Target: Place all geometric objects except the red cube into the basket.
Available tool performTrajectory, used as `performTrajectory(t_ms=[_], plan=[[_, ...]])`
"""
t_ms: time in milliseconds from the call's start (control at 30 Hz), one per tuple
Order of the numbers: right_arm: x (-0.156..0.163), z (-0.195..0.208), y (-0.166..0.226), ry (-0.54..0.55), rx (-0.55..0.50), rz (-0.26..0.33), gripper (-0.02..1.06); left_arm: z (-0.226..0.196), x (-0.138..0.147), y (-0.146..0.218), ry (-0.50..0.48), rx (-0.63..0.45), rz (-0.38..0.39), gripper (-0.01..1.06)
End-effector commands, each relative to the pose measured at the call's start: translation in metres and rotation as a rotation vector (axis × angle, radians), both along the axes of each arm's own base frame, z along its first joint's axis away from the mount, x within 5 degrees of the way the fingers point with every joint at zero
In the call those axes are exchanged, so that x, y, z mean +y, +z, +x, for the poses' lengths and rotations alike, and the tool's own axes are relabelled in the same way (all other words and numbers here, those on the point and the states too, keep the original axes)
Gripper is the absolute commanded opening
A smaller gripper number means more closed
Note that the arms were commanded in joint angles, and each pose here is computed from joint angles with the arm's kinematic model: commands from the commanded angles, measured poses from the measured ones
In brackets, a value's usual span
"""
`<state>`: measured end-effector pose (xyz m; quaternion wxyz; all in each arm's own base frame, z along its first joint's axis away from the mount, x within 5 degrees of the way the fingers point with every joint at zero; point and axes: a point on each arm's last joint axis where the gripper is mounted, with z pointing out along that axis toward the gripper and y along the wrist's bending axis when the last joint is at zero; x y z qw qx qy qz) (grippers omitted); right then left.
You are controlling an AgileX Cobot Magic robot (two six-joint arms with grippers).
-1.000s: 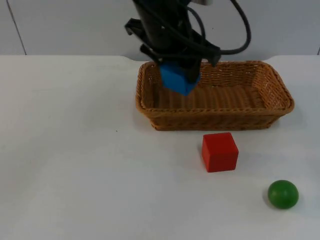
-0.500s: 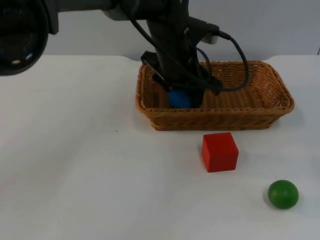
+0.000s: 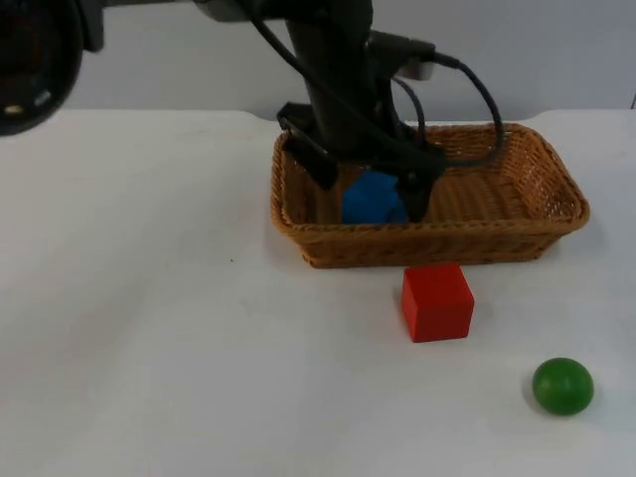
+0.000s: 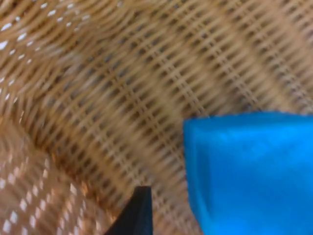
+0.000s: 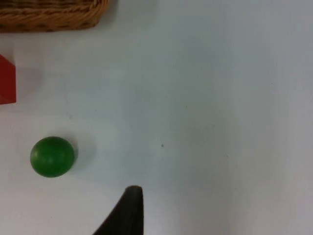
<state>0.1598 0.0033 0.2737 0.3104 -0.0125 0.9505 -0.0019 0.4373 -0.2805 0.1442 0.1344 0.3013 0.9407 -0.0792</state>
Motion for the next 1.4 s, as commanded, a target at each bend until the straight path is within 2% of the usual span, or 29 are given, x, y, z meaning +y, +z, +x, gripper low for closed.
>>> performTrajectory(t_ms=[0, 267, 500, 667, 800, 967, 1100, 1267, 1300, 1367], plan=[[-0.001, 0.001, 0.002, -0.004, -0.014, -0.007, 1.05, -0.007, 0.0, 0.033, -0.008, -0.004, -0.03, 1.05], [-0.001, 0.001, 0.002, -0.004, -0.018, -0.007, 1.05, -0.029, 0.011, 0.124, -0.015, -0.087, -0.113, 1.05], [-0.001, 0.001, 0.002, -0.004, -0.018, -0.007, 1.05, -0.047, 0.022, 0.165, -0.006, -0.102, -0.121, 1.05], [-0.001, 0.001, 0.002, -0.004, -0.016, -0.007, 1.05, -0.052, 0.026, 0.18, 0.022, -0.121, -0.147, 1.05], [-0.001, 0.001, 0.002, -0.004, -0.016, -0.007, 1.05, -0.059, 0.029, 0.181, 0.04, -0.102, -0.147, 1.05], [-0.001, 0.001, 0.002, -0.005, -0.012, -0.005, 1.05, -0.079, 0.043, 0.16, 0.048, -0.012, -0.085, 1.05], [-0.001, 0.001, 0.002, -0.005, -0.012, -0.003, 1.05, -0.099, 0.056, 0.143, 0.07, -0.018, -0.088, 1.05], [-0.001, 0.001, 0.002, -0.006, -0.009, 0.003, 1.05, -0.145, 0.092, 0.122, 0.128, -0.089, -0.081, 1.05], [-0.001, 0.001, 0.002, -0.006, -0.009, 0.003, 1.05, -0.145, 0.092, 0.122, 0.128, -0.089, -0.081, 1.05], [-0.001, 0.001, 0.002, -0.006, -0.009, 0.003, 1.05, -0.162, 0.106, 0.115, 0.161, -0.104, -0.058, 1.05]])
